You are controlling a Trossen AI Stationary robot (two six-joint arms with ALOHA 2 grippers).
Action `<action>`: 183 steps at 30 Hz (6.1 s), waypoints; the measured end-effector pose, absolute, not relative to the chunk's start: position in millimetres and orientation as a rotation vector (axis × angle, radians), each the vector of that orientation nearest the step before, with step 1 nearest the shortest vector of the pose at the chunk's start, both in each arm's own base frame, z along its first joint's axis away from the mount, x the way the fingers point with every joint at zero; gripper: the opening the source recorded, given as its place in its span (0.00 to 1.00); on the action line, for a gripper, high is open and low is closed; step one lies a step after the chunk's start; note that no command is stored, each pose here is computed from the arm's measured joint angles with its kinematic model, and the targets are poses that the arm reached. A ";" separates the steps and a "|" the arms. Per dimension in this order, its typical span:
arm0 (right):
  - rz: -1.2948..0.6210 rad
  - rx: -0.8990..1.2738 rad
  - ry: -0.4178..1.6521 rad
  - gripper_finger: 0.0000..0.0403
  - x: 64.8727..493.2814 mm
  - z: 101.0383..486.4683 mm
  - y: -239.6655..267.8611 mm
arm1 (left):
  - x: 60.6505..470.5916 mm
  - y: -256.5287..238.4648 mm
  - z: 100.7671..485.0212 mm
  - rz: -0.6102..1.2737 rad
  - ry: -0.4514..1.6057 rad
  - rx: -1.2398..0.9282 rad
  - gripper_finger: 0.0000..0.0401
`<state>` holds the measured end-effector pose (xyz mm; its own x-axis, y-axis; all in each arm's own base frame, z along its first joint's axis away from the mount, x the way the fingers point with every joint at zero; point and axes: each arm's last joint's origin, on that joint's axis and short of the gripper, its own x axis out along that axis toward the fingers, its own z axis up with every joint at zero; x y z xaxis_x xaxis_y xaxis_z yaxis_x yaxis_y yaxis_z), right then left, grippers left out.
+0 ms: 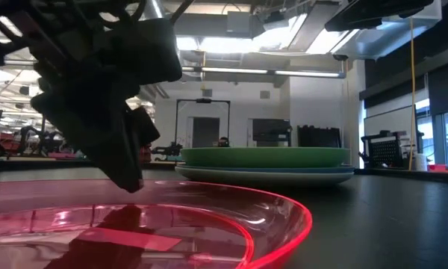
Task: Stack plastic plates
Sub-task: Stack the small red plate on the small green plate, then return to Home Position
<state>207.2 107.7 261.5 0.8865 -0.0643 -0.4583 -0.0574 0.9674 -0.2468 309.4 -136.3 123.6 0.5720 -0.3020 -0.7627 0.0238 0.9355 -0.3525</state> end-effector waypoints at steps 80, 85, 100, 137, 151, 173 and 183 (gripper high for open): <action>-0.148 -0.319 0.482 0.47 211.4 256.5 105.9 | 296.0 3.6 222.4 0.172 0.520 0.018 0.20; -0.188 -0.348 0.506 0.47 209.5 254.1 103.8 | 254.3 -3.5 219.4 0.141 0.438 0.030 0.17; -0.310 -0.302 0.610 0.27 204.5 221.2 60.3 | 155.9 19.5 195.0 0.177 0.200 -0.057 0.07; 0.069 0.135 -0.006 0.01 98.1 166.7 8.3 | 96.4 13.3 168.2 0.193 -0.039 -0.093 0.01; 0.085 0.134 0.005 0.01 98.3 165.8 8.8 | 97.6 12.8 166.4 0.178 -0.014 -0.070 0.01; 0.084 0.133 0.008 0.01 98.3 165.6 8.8 | 97.6 12.8 166.4 0.177 -0.014 -0.070 0.01; 0.084 0.133 0.008 0.01 98.3 165.5 8.8 | 97.6 12.8 166.4 0.177 -0.014 -0.070 0.01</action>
